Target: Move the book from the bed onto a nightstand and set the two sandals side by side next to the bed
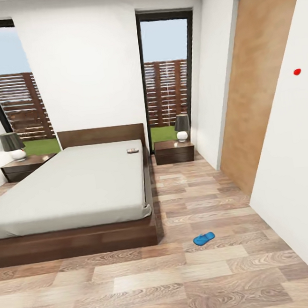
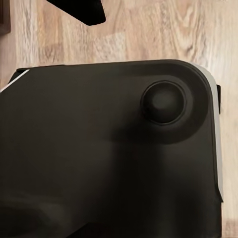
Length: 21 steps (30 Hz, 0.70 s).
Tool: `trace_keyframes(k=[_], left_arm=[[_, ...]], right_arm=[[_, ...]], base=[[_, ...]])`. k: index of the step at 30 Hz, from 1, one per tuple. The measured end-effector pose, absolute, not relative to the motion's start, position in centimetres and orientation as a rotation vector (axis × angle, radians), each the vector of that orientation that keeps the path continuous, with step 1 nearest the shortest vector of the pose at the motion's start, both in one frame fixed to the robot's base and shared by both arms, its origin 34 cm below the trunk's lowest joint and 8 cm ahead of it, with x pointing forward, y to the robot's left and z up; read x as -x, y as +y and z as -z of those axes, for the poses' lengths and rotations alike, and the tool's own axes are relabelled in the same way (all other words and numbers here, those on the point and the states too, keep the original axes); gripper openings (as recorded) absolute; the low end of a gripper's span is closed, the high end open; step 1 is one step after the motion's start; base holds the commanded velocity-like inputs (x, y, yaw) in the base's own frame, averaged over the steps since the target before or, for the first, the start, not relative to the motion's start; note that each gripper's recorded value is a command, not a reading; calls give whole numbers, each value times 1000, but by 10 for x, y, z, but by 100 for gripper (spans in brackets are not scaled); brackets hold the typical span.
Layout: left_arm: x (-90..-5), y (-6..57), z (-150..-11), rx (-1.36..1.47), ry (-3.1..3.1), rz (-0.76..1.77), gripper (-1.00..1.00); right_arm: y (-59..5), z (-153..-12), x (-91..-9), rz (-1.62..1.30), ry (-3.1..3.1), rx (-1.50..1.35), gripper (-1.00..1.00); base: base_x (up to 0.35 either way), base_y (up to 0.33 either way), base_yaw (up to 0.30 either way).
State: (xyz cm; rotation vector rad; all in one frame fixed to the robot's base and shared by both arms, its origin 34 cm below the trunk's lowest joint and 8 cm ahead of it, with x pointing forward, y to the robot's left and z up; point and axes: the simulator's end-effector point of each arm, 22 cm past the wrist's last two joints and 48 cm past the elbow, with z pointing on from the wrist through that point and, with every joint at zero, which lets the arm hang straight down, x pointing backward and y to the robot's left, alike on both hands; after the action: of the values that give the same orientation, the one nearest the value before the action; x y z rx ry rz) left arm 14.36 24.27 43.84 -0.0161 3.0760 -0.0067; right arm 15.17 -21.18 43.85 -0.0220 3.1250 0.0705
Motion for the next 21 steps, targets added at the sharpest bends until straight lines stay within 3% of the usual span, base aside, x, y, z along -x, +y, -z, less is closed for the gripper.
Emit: trace_keyframes(k=[21], left_arm=[[-141, 241, -438, 14, 3083, 11, 100]], right_arm=[[-217, -438, -147, -61, 3137, 22, 100]], base=[[1, -3, 240]])
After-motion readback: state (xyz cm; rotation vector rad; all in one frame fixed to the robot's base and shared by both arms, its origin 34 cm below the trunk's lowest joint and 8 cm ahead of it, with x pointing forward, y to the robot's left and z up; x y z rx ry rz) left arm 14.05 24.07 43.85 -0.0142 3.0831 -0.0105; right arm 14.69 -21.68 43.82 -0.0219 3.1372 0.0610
